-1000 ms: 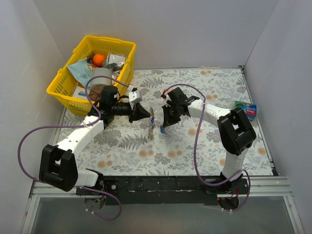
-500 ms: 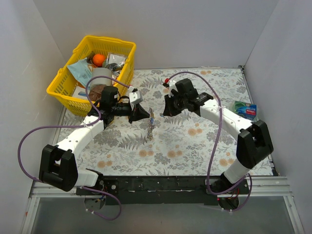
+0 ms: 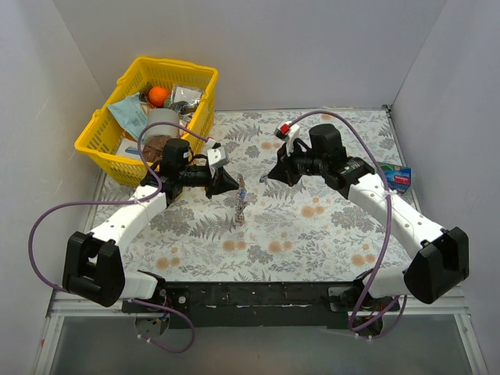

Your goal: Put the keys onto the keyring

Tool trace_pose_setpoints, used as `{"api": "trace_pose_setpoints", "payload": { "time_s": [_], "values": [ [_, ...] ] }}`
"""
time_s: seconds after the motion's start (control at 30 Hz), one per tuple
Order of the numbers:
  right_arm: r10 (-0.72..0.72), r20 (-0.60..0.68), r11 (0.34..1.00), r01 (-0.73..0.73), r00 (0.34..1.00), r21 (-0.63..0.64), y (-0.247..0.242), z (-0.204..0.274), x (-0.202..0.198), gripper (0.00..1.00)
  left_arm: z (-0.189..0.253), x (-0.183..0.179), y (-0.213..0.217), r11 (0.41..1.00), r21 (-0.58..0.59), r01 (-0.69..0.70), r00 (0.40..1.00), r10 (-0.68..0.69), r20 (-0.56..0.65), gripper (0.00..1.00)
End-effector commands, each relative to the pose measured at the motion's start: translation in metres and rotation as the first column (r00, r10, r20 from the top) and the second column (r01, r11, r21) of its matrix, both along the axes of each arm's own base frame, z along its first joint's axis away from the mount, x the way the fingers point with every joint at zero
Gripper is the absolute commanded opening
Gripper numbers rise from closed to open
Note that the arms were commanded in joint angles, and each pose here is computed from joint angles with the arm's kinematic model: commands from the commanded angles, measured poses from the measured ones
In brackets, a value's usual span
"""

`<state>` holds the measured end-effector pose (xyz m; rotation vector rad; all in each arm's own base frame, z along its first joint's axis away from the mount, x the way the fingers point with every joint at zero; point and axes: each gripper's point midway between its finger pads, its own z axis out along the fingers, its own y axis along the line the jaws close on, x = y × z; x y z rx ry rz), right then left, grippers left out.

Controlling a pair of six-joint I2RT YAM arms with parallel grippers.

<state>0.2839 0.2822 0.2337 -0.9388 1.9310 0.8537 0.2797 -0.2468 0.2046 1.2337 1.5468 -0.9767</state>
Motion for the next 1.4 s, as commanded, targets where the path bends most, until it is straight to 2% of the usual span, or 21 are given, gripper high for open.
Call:
{"api": "trace_pose_setpoints", "payload": {
  "time_s": [0.0,0.13,0.27,0.4,0.67,1.1,1.37],
  "values": [
    [0.126,0.130,0.987,-0.138,0.983,0.085,0.002,0.034,-0.012,0.01,0.027,0.001,0.002,1.000,-0.024,0.005,0.996,-0.002,0.092,0.00],
    [0.125,0.180,0.972,-0.157,0.976,0.175,-0.009,0.061,-0.018,0.01,0.027,0.002,0.002,1.000,-0.020,0.000,0.995,0.002,0.096,0.00],
    [0.041,0.260,0.944,-0.123,0.965,0.307,-0.033,0.096,-0.012,0.01,0.029,0.003,0.003,1.000,-0.020,-0.002,0.995,0.004,0.100,0.00],
    [0.006,0.256,0.914,-0.109,0.967,0.390,-0.052,0.103,-0.015,0.01,0.029,0.003,0.002,1.000,-0.020,-0.002,0.995,0.004,0.103,0.00],
    [0.169,0.187,0.889,-0.231,0.968,0.394,-0.045,0.101,-0.023,0.01,0.034,0.004,0.002,1.000,-0.024,0.006,0.993,-0.003,0.117,0.00],
    [0.248,0.151,0.902,-0.285,0.957,0.326,-0.016,0.089,-0.022,0.01,0.038,0.000,-0.001,0.998,-0.039,0.044,0.990,-0.039,0.135,0.00],
    [0.326,0.067,0.901,-0.331,0.943,0.279,0.014,0.061,-0.032,0.01,0.036,-0.002,-0.001,0.998,-0.044,0.048,0.991,-0.042,0.127,0.00]
  ]
}}
